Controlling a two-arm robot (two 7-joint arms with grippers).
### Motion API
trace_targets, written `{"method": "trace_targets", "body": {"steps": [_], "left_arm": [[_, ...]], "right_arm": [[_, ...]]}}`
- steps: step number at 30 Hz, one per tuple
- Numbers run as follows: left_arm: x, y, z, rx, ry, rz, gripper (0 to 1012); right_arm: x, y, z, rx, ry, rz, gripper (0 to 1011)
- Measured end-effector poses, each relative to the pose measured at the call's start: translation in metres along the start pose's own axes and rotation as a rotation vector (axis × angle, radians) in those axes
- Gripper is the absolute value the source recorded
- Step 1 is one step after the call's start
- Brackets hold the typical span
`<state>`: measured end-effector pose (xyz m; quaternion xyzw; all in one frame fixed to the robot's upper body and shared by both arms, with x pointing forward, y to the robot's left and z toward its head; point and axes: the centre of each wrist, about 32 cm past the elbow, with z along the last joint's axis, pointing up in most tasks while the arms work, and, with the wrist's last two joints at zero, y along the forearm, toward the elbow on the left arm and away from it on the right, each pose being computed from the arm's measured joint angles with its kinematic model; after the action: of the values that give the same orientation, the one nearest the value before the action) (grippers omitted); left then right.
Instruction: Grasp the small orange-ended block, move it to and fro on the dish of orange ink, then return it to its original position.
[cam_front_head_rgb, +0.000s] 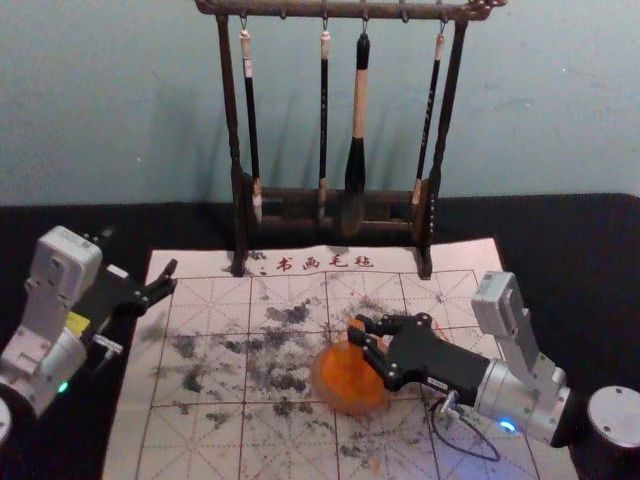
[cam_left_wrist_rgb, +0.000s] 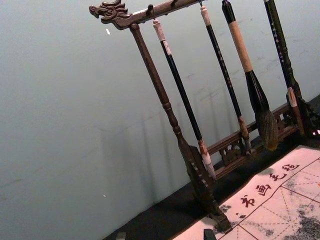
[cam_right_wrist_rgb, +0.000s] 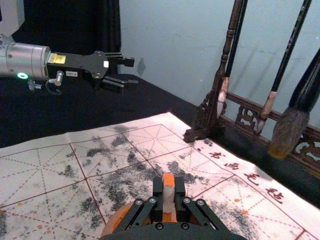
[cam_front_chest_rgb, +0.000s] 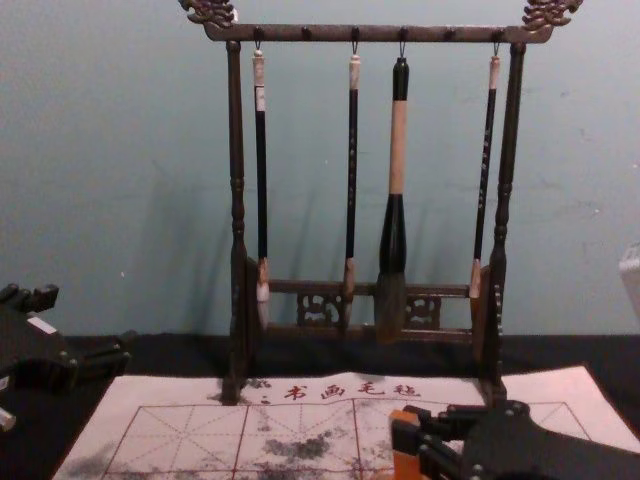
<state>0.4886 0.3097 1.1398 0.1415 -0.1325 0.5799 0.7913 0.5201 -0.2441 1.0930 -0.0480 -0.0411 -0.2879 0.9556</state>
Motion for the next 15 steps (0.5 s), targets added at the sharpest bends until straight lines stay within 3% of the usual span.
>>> {"method": "trace_targets", "body": {"steps": [15], "left_arm": [[0.0000,0.0000,0.0000,0.000,0.000,0.000,1001]], "right_arm": [[-0.0035,-0.0105,0.0029,-0.004,0.001,0.008,88]]}}
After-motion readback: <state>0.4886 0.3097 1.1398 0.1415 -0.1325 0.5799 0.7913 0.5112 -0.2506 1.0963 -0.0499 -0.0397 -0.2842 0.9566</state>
